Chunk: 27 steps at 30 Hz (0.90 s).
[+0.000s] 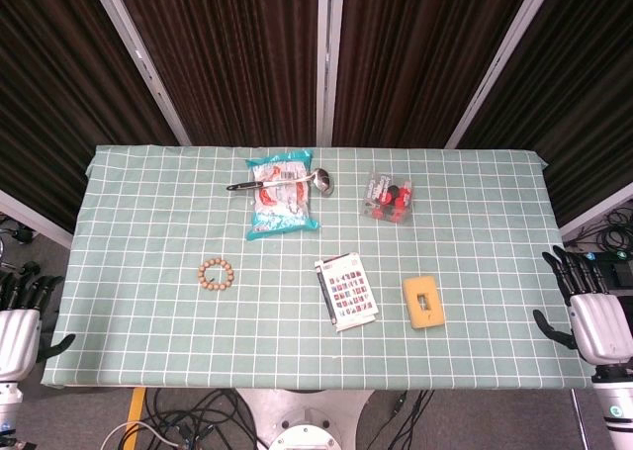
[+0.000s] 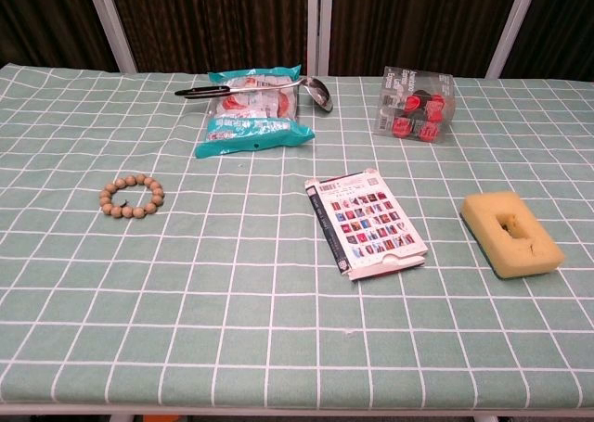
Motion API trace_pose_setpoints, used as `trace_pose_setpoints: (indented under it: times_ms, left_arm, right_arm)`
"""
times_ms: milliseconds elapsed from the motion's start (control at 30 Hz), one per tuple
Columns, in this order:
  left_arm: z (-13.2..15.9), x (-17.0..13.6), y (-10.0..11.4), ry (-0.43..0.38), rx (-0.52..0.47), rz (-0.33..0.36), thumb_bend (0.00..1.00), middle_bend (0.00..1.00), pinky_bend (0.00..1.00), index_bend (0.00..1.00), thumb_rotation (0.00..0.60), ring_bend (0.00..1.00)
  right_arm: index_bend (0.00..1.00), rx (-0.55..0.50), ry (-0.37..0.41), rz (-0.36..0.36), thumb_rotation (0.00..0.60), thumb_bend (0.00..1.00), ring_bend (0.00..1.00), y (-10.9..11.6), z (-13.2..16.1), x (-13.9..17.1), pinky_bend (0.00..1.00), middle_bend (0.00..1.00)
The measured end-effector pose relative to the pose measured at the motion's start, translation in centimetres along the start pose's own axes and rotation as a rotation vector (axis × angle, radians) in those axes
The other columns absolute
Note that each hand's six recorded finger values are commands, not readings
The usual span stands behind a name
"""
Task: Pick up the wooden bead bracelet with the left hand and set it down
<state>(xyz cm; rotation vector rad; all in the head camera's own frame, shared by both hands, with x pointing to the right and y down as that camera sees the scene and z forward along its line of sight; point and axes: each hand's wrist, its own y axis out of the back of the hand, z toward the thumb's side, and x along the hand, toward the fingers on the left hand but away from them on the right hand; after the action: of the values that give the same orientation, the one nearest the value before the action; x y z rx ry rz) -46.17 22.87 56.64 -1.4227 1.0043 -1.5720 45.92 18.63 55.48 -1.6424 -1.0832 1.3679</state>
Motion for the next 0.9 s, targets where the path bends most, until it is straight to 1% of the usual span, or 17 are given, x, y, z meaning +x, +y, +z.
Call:
trace_pose_setpoints:
  times_ms: [300,400,467,600,700,767,833,900]
  left_arm:
    - [0.2,0.3,0.1,-0.016,0.002,0.005,0.03,0.17,0.03,0.17,0.600,0.08]
    - [0.5,0.6,0.2,-0.031,0.002,0.003,0.03,0.17,0.03,0.17,0.600,0.08]
    - [1.1,1.2,0.3,-0.062,0.005,0.000,0.03,0.17,0.03,0.18,0.600,0.08]
    - [2.9,2.8,0.4,-0.160,0.009,-0.018,0.03,0.21,0.04,0.21,0.600,0.08]
    - [5.1,4.6,0.3,-0.262,0.014,-0.041,0.03,0.26,0.05,0.26,0.600,0.08]
    - [6.8,5.9,0.1,-0.339,0.024,-0.059,0.03,0.30,0.06,0.31,0.600,0.10]
    - [8.5,7.3,-0.3,-0.416,0.042,-0.073,0.04,0.36,0.08,0.36,0.600,0.15]
    - [9.8,8.4,-1.0,-0.469,0.061,-0.088,0.05,0.38,0.09,0.38,0.600,0.15]
  right_arm:
    - [0.00,-0.011,0.001,-0.003,0.600,0.22,0.00,0.2,0.0,0.2,0.00,0.00]
    - [0.00,0.000,0.004,-0.025,0.600,0.22,0.00,0.7,0.0,0.3,0.00,0.00]
    - [0.00,0.011,0.008,-0.050,0.600,0.22,0.00,1.4,0.0,0.2,0.00,0.00]
    - [0.00,0.037,0.019,-0.084,0.600,0.22,0.00,2.7,0.2,0.1,0.00,0.00]
    - [0.00,0.044,0.026,-0.098,0.600,0.22,0.00,3.4,0.5,0.1,0.00,0.00]
    - [0.00,0.043,0.029,-0.100,0.600,0.22,0.00,3.6,0.6,0.1,0.00,0.00]
    - [0.00,0.043,0.030,-0.099,0.600,0.22,0.00,3.7,0.7,0.2,0.00,0.00]
    - [0.00,0.042,0.027,-0.096,0.600,0.22,0.00,3.6,0.7,0.2,0.00,0.00]
